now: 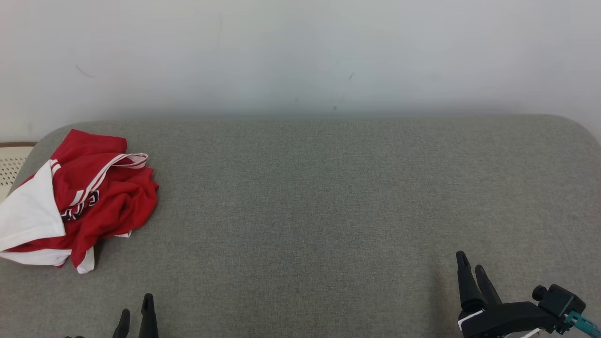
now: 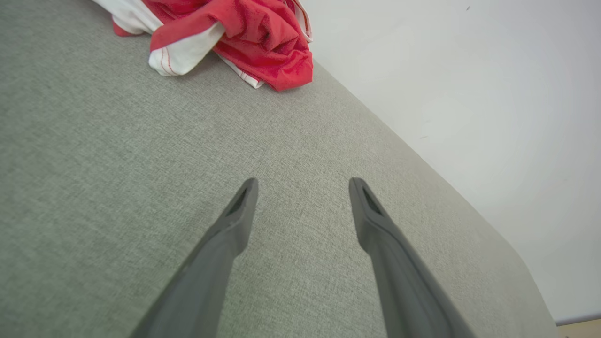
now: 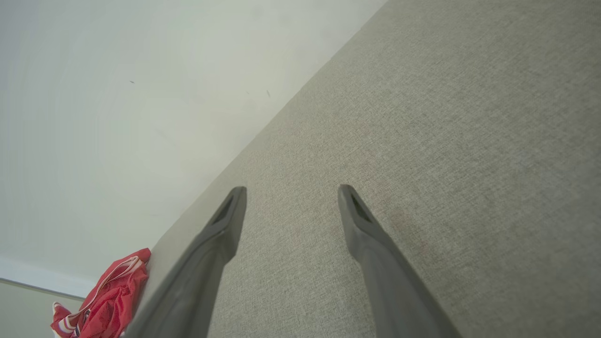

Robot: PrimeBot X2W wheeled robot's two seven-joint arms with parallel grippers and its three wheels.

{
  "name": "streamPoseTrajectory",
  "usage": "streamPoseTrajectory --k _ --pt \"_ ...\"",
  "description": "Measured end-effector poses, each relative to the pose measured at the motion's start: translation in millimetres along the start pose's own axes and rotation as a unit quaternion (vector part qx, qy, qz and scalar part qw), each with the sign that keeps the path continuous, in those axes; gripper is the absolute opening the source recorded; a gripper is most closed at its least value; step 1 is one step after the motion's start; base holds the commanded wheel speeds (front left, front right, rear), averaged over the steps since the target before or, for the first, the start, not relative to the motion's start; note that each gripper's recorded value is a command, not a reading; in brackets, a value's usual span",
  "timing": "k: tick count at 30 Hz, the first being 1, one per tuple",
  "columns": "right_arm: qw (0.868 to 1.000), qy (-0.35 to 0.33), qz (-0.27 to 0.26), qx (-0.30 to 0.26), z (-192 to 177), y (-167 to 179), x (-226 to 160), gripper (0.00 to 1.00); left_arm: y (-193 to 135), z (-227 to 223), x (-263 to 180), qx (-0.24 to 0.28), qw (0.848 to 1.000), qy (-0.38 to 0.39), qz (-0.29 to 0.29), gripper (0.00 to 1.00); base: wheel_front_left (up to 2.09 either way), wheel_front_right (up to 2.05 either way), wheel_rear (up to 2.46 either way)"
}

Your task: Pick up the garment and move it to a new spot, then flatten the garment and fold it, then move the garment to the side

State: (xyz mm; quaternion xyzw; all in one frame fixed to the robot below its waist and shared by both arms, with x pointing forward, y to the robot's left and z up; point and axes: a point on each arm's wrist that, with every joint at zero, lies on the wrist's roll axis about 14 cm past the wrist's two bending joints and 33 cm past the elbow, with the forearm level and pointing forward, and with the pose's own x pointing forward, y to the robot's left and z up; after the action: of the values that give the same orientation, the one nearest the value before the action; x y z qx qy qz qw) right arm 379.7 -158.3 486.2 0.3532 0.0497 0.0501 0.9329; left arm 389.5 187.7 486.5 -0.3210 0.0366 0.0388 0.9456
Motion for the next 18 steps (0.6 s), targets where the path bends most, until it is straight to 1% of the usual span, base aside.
streamPoseTrajectory --k 10,11,12,18 --pt "0.998 0.003 0.013 -0.063 -2.9 4.6 -1.1 1.0 -4.3 1.7 0.3 0.069 0.998 -0.01 -0.007 1.0 0.0 0.0 0.0" --pt "0.997 0.002 0.015 -0.071 -2.4 5.1 -0.7 1.0 -4.6 2.5 0.5 0.079 0.997 -0.013 -0.008 1.0 0.0 0.0 0.0" --pt "0.991 0.004 0.016 -0.131 -4.1 1.5 -1.1 1.0 -8.7 4.4 1.9 0.148 0.989 -0.024 -0.012 1.0 0.0 0.0 0.0" --pt "0.987 -0.002 0.015 -0.162 -1.3 -0.8 -2.3 1.0 -9.8 4.0 3.0 0.181 0.983 -0.029 -0.011 1.0 0.0 0.0 0.0"
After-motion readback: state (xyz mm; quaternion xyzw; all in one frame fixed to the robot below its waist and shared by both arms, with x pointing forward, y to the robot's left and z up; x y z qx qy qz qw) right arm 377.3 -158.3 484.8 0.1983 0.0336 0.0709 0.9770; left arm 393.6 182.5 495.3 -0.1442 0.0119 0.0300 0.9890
